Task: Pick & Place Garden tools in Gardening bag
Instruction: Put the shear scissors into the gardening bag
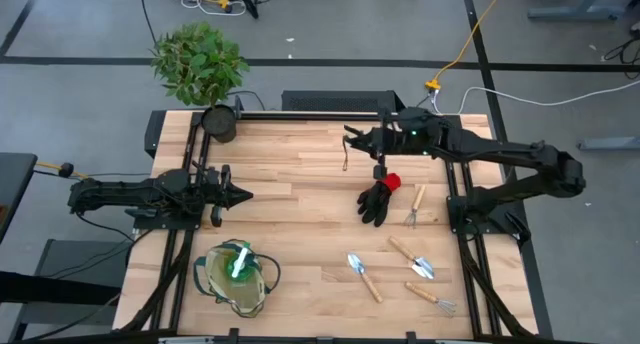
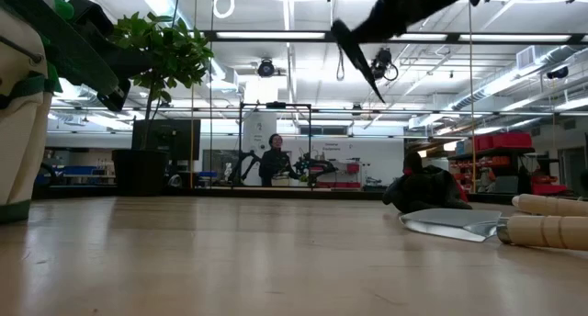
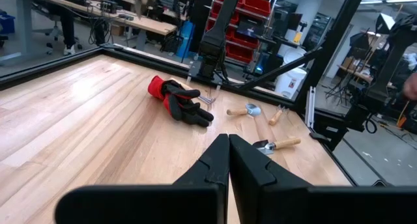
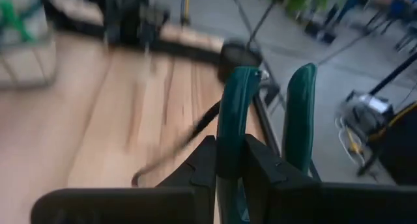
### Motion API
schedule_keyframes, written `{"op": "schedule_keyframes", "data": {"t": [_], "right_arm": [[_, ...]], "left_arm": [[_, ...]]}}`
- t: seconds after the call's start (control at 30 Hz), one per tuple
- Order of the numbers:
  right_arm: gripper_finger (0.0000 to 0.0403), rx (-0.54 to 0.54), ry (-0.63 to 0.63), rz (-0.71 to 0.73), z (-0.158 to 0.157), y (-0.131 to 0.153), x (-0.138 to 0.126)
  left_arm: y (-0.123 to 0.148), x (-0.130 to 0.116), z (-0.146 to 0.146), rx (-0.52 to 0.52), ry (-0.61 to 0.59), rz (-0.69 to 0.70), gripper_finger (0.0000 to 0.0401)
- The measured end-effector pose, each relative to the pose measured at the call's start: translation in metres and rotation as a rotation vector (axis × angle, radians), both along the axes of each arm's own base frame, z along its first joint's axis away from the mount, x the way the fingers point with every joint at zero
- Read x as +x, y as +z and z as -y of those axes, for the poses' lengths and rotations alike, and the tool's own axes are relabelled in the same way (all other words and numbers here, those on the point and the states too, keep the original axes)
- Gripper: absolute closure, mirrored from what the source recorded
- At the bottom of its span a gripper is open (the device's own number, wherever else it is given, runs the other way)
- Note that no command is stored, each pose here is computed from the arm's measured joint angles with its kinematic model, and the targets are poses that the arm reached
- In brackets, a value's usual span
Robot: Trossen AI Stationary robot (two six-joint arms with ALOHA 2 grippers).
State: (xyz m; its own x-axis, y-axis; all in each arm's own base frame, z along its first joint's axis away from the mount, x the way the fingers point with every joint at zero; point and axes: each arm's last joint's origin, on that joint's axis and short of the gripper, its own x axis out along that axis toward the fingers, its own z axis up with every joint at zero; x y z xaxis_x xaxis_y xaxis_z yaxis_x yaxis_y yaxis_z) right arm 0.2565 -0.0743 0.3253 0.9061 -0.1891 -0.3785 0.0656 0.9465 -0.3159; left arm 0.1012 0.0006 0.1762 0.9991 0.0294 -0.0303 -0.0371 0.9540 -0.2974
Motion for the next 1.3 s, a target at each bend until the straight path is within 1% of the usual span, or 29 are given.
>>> {"op": "schedule_keyframes", "data": {"t": [0.07, 0.2, 0.33, 0.47, 0.53, 0.77, 0.9, 1.0, 1.1, 1.3], "right_arm": [[0.0357, 0.007, 0.01, 0.071, -0.005, 0.008, 0.001], [0.0357, 0.046, 0.073, 0.192, -0.015, 0.021, 0.005], [0.0357, 0.069, 0.115, 0.247, -0.023, 0.038, 0.007], [0.0357, 0.109, 0.122, 0.3, -0.028, 0.056, 0.007], [0.0357, 0.109, 0.138, 0.332, -0.031, 0.065, 0.006], [0.0357, 0.132, 0.194, 0.388, -0.046, 0.086, 0.005], [0.0357, 0.165, 0.231, 0.398, -0.057, 0.089, 0.005], [0.0357, 0.222, 0.256, 0.398, -0.066, 0.089, 0.006], [0.0357, 0.249, 0.285, 0.394, -0.075, 0.089, 0.007], [0.0357, 0.296, 0.329, 0.393, -0.09, 0.084, 0.018]], "left_arm": [[0.0, 0.0, 0.0, 0.0, 0.0, 0.0, 0.0387], [0.0, 0.0, 0.0, 0.0, 0.0, 0.0, 0.0387], [0.0, 0.0, 0.0, 0.0, 0.0, 0.0, 0.0387], [0.0, 0.0, 0.0, 0.0, 0.0, 0.0, 0.0387], [0.0, 0.0, 0.0, 0.0, 0.0, 0.0, 0.0387], [0.0, 0.0, 0.0, 0.0, 0.0, 0.0, 0.0387], [0.0, 0.0, 0.0, 0.0, 0.0, 0.0, 0.0387], [0.0, 0.0, 0.0, 0.0, 0.0, 0.0, 0.0387], [0.0, 0.0, 0.0, 0.0, 0.0, 0.0, 0.0387], [0.0, 0.0, 0.0, 0.0, 0.0, 0.0, 0.0387]]}}
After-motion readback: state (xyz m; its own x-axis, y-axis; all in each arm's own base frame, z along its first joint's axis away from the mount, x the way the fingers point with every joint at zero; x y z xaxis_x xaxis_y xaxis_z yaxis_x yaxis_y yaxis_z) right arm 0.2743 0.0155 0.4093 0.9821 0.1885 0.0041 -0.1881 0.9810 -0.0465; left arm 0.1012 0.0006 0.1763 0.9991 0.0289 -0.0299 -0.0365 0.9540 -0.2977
